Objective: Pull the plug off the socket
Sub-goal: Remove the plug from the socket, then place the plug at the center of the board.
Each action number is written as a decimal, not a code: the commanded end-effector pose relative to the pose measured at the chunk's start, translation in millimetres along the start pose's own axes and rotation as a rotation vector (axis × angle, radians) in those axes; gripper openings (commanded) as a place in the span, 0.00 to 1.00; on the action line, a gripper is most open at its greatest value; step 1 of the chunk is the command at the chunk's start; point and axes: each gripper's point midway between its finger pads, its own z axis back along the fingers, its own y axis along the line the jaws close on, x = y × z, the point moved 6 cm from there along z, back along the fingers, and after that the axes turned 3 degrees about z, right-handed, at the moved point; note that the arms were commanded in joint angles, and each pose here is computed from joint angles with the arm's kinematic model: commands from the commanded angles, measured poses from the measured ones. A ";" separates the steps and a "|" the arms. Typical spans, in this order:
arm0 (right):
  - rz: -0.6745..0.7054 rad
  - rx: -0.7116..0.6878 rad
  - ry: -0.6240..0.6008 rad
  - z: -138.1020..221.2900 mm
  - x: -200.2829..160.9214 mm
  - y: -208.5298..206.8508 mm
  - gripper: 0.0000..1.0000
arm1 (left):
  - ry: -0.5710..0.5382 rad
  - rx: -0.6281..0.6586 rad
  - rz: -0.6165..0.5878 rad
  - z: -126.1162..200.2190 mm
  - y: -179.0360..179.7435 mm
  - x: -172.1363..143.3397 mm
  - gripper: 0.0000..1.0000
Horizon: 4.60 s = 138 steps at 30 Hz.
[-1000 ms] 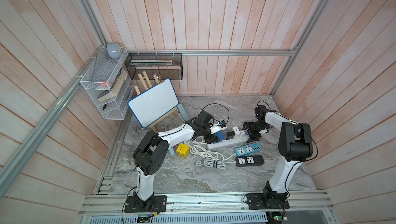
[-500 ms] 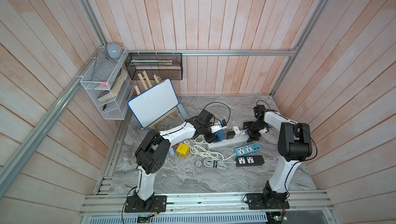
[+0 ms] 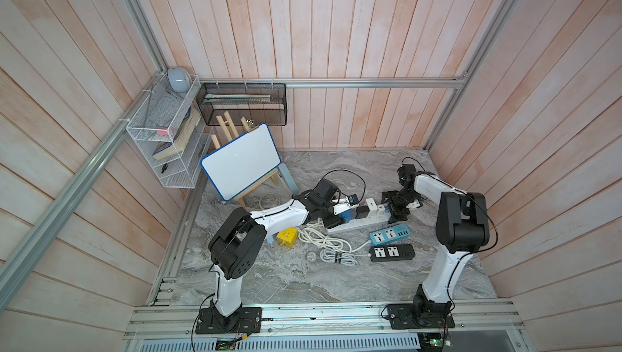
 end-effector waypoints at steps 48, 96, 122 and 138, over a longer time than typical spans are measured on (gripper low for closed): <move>-0.096 -0.195 -0.109 -28.1 14.0 -30.4 0.00 | 0.001 -0.111 0.198 31.3 26.4 27.6 0.00; -0.077 -0.186 -0.144 -24.2 17.5 -21.0 0.00 | 0.091 -0.151 0.180 27.1 20.9 5.4 0.00; -0.020 -0.035 -0.072 -21.5 9.8 1.2 0.00 | 0.254 0.073 0.742 111.3 25.3 6.4 0.00; 0.018 0.052 -0.050 -24.9 6.7 7.6 0.00 | 0.677 0.046 1.074 161.0 -39.1 -72.8 0.00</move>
